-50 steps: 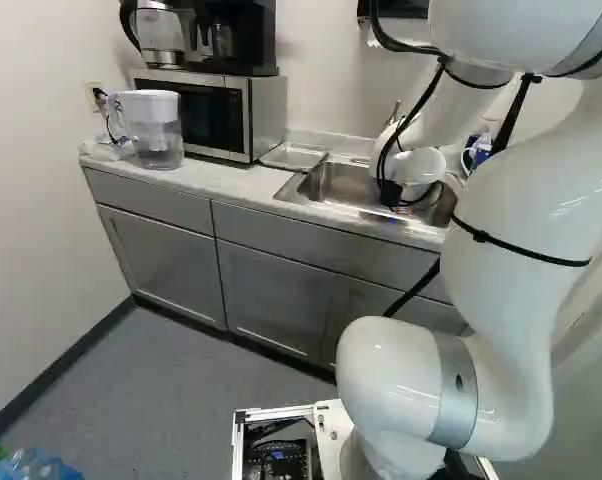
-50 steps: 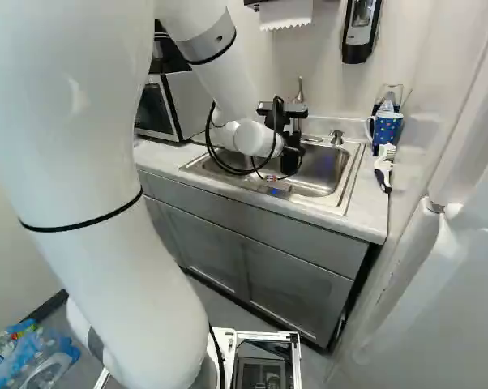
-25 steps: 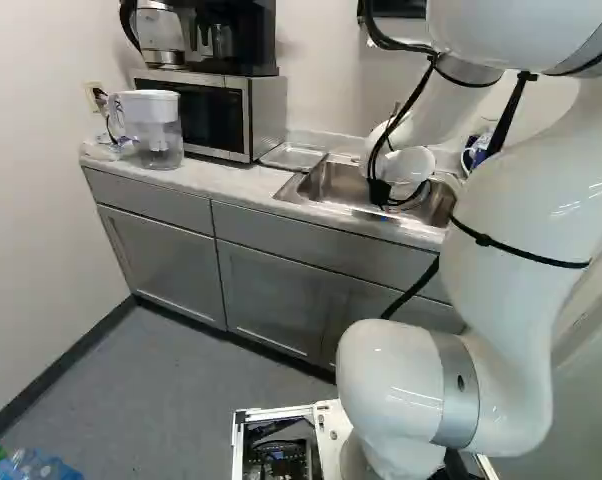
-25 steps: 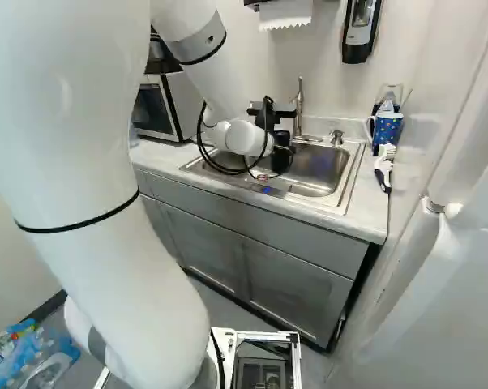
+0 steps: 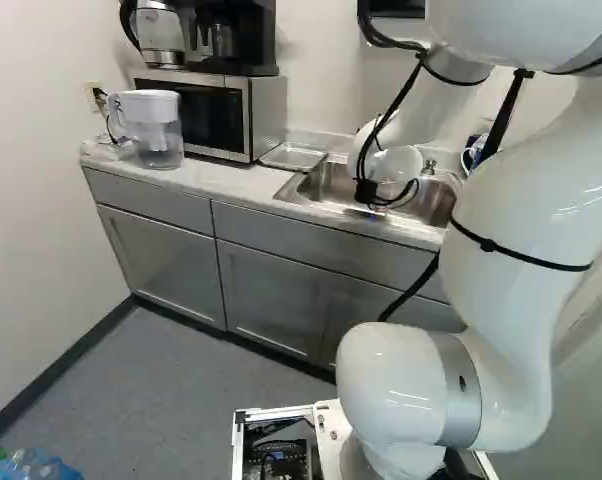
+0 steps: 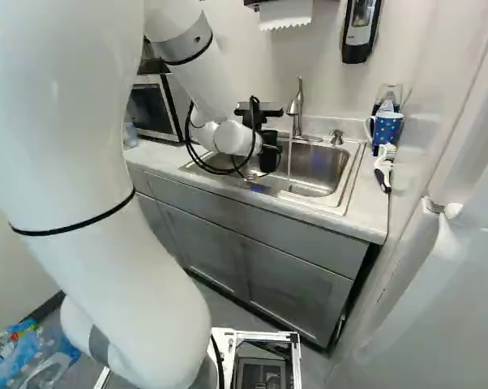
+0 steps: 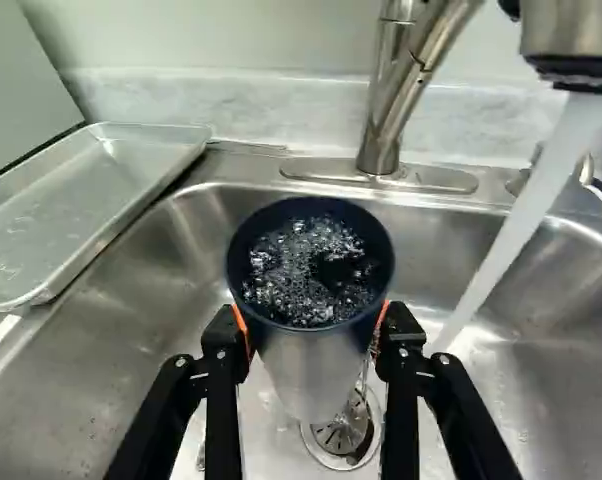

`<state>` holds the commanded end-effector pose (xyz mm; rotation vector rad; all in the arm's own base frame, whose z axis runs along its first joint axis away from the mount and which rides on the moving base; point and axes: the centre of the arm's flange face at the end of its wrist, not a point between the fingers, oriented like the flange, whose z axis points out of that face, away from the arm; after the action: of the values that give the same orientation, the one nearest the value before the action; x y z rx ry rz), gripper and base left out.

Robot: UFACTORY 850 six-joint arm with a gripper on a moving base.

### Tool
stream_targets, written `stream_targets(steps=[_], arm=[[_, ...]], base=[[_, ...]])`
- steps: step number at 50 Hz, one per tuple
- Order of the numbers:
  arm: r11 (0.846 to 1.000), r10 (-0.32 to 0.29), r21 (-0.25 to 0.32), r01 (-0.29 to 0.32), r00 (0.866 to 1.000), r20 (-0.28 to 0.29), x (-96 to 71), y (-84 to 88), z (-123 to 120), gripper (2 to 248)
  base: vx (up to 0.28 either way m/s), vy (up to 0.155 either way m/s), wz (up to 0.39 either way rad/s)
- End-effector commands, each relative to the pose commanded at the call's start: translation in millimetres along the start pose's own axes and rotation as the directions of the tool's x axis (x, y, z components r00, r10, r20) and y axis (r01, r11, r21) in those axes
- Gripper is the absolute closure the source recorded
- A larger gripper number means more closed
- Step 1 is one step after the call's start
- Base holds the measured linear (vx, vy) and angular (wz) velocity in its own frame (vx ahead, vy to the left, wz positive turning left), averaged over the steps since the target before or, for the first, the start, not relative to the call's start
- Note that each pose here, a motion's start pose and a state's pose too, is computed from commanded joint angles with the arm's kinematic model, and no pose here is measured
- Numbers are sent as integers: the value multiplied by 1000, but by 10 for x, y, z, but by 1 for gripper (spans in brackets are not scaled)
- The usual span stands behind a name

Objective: Rinse the cup and place it in the tray

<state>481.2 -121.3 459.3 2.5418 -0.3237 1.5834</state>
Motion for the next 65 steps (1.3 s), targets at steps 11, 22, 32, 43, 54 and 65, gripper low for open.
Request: stream_targets(steps=[11,22,32,43,54,65], arm=[[999,-15,33,16,1000,-24,106,-181,-41,124],[998,-27,61,30,998,-49,230,-343,-56,124],[996,-32,77,38,997,-73,355,-438,-51,124],[995,-36,90,44,996,-87,480,-516,-45,124],[994,-40,99,48,996,-83,582,-573,-53,124],[994,-41,99,48,996,-73,653,-570,-122,124]], base=[[0,0,0],[0,0,0],[0,0,0],[0,0,0],[0,0,0],[0,0,0]])
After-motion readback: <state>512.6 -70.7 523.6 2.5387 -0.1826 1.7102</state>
